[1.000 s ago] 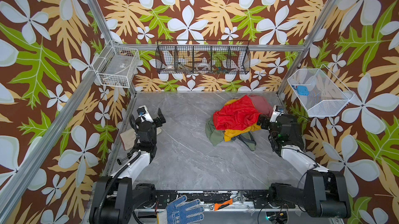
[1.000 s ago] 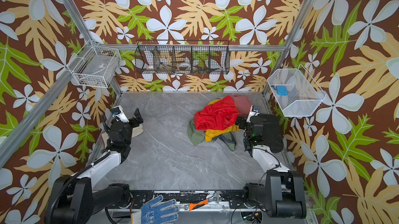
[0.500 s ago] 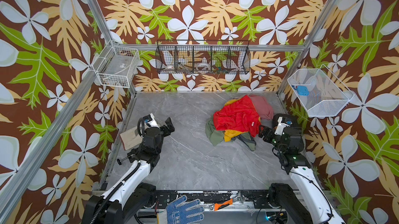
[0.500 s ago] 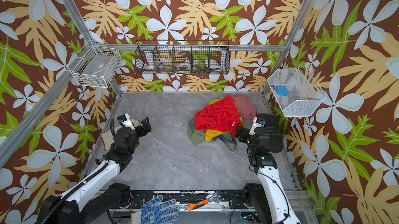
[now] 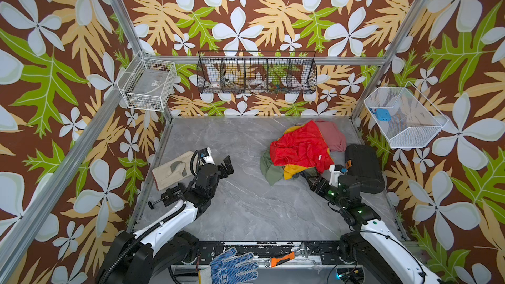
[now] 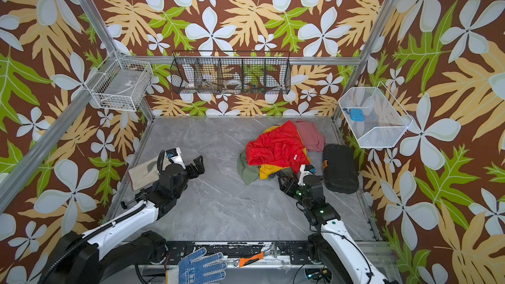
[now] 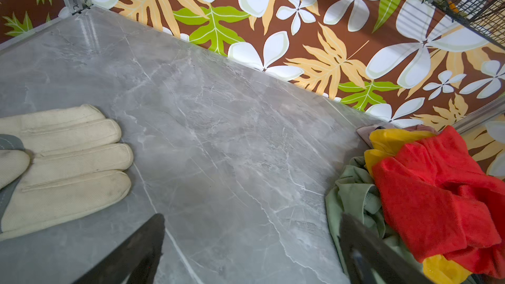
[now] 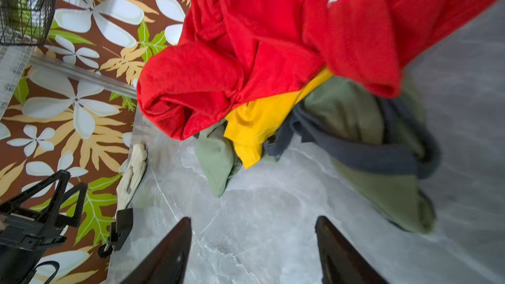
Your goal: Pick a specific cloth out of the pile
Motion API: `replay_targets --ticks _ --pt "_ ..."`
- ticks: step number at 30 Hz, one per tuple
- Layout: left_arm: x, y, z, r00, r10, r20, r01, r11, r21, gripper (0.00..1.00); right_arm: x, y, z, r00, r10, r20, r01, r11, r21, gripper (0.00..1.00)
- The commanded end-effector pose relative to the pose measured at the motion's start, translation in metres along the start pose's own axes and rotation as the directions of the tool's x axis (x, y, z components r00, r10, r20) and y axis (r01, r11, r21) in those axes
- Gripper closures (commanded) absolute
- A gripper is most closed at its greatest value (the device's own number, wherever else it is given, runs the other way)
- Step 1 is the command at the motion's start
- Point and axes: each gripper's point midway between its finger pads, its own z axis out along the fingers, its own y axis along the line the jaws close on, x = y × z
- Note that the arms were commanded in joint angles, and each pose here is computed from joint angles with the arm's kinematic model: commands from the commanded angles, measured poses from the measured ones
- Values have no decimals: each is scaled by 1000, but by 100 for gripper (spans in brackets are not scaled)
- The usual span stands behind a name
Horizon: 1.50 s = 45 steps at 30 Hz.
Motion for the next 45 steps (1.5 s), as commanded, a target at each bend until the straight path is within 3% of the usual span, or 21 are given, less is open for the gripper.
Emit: replay_targets --ticks 1,21,27,32,37,45 --pt "-4 -3 3 1000 -8 16 8 1000 0 0 -9 18 16 999 9 50 -9 1000 -9 33" --pt "5 -13 14 1000 -8 -30 9 999 36 0 -10 2 88 998 -49 -37 54 987 149 53" --pt "6 -2 7 999 -45 -12 45 999 5 0 -13 -1 104 992 -81 -101 101 973 210 54" --pt "12 3 3 997 -75 -25 74 997 -8 0 -20 -6 98 993 -95 -75 111 962 250 45" --pt "8 1 3 998 -63 -26 63 998 -9 0 -5 -16 113 978 -91 -187 141 951 276 47" --pt "10 5 1 997 -73 -25 72 997 -19 0 1 -26 123 976 -82 -201 140 945 297 48"
